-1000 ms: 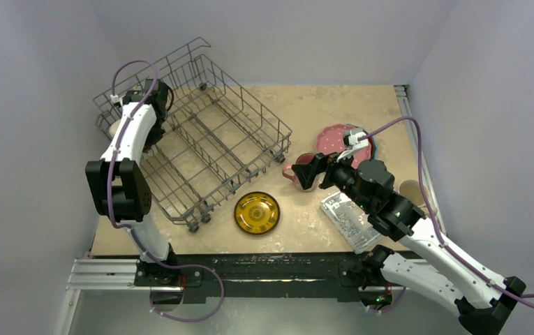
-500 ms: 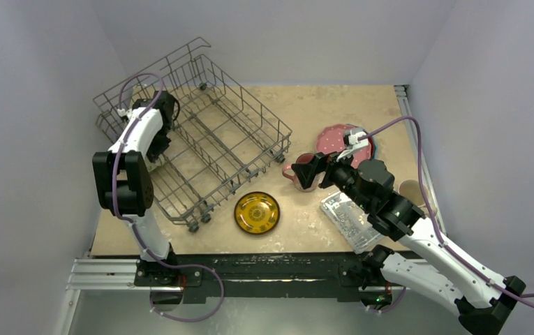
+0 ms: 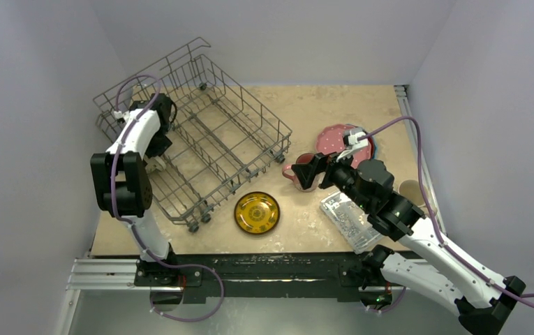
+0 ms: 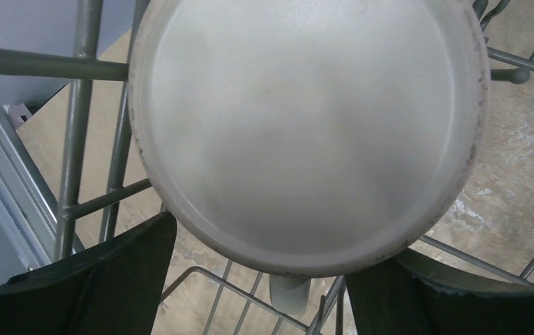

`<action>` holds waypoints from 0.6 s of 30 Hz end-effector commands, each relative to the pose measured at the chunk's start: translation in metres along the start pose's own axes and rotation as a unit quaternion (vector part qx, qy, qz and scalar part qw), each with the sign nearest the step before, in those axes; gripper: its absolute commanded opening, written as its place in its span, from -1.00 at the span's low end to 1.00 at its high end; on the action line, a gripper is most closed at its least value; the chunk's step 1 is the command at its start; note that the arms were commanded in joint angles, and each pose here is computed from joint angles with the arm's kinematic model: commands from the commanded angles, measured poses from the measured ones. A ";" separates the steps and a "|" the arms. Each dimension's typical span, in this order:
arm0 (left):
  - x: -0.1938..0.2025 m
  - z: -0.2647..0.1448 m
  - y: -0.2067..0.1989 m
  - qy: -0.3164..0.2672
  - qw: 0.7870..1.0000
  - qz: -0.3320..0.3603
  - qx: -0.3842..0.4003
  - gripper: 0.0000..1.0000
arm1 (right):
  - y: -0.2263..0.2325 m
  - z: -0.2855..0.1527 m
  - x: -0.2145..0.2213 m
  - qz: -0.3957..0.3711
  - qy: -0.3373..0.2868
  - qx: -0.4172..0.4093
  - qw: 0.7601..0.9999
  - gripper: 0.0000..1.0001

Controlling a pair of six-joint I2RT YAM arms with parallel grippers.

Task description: Load the mixed dishes into the dish rack

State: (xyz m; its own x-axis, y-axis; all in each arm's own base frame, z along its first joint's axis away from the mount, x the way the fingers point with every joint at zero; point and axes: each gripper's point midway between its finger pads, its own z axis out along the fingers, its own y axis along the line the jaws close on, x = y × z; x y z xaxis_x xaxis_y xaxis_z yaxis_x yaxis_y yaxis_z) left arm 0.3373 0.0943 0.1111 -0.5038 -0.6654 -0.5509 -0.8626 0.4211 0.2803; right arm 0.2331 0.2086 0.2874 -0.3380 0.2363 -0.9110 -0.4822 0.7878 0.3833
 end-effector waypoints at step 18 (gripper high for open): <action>-0.048 -0.016 -0.008 -0.057 0.995 -0.032 0.075 0.41 | 0.007 0.002 -0.003 0.022 0.019 0.000 1.000 0.98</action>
State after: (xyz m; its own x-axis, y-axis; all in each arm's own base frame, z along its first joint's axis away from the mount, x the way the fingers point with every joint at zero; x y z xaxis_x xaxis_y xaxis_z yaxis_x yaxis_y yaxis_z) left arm 0.3563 0.1059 0.1252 -0.5271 -0.6114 -0.5903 -0.8351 0.5013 0.2265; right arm 0.2332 0.2140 0.2789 -0.3885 0.2479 -0.8875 -0.4628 0.7803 0.4206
